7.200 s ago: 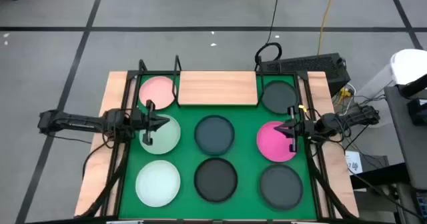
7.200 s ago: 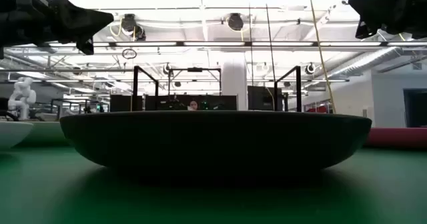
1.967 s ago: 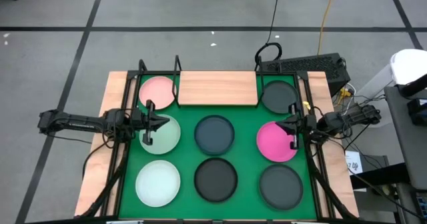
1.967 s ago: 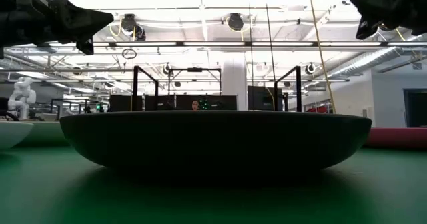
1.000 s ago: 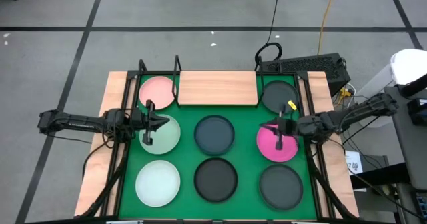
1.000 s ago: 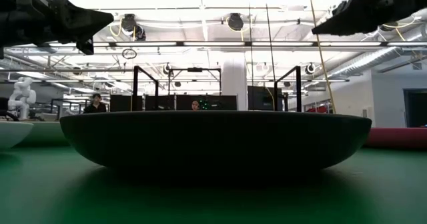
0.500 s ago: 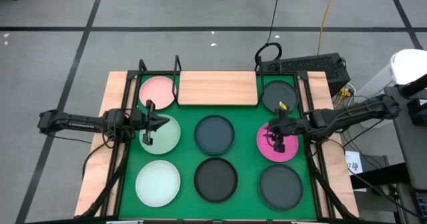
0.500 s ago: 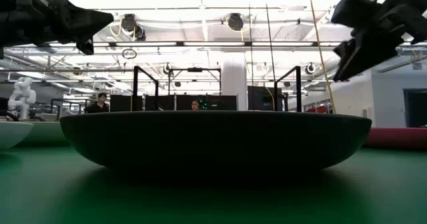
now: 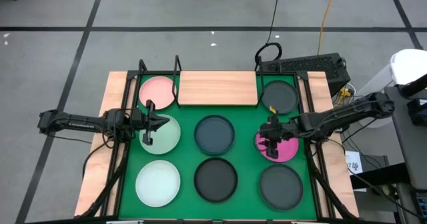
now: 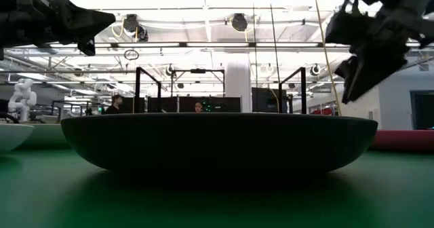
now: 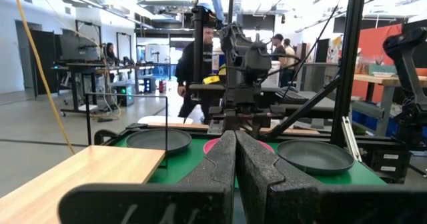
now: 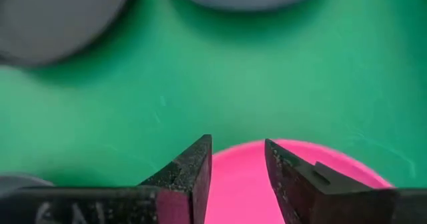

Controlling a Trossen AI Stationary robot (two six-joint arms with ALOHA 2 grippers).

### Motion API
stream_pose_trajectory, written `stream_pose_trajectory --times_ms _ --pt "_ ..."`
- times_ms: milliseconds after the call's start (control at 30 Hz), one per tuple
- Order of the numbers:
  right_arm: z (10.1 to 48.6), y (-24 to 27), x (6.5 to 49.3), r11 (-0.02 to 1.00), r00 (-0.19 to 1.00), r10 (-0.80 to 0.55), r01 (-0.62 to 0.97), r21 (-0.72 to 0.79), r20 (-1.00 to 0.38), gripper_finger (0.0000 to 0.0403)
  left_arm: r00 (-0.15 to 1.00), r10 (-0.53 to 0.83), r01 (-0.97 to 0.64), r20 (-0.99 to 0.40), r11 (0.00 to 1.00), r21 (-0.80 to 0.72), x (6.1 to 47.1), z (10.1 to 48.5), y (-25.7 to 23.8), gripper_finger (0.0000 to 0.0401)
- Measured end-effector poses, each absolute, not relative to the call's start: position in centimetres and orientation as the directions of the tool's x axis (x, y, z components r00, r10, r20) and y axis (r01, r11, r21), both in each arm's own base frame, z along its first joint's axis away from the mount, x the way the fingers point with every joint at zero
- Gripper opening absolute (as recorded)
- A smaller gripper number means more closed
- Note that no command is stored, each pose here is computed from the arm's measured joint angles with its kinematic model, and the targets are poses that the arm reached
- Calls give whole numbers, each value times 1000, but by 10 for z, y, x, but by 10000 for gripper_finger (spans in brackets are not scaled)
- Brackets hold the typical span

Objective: Place and stack plates onto a shelf
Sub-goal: Put the pink plate on the shelf

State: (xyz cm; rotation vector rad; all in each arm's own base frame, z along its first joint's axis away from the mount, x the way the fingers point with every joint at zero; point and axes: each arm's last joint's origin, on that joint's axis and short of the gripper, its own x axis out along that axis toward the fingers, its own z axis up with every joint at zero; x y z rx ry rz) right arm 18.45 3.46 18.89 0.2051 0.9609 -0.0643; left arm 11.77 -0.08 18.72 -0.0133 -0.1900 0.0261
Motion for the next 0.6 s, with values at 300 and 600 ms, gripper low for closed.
stream_pose_trajectory --times_ms 300,600 --pt "202 59 205 985 557 95 68 160 -825 122 982 27 -25 189 1000 -16 118 187 -1 12" --pt "185 65 207 974 446 94 142 174 -890 155 982 27 -25 189 1000 -16 118 187 -1 12"
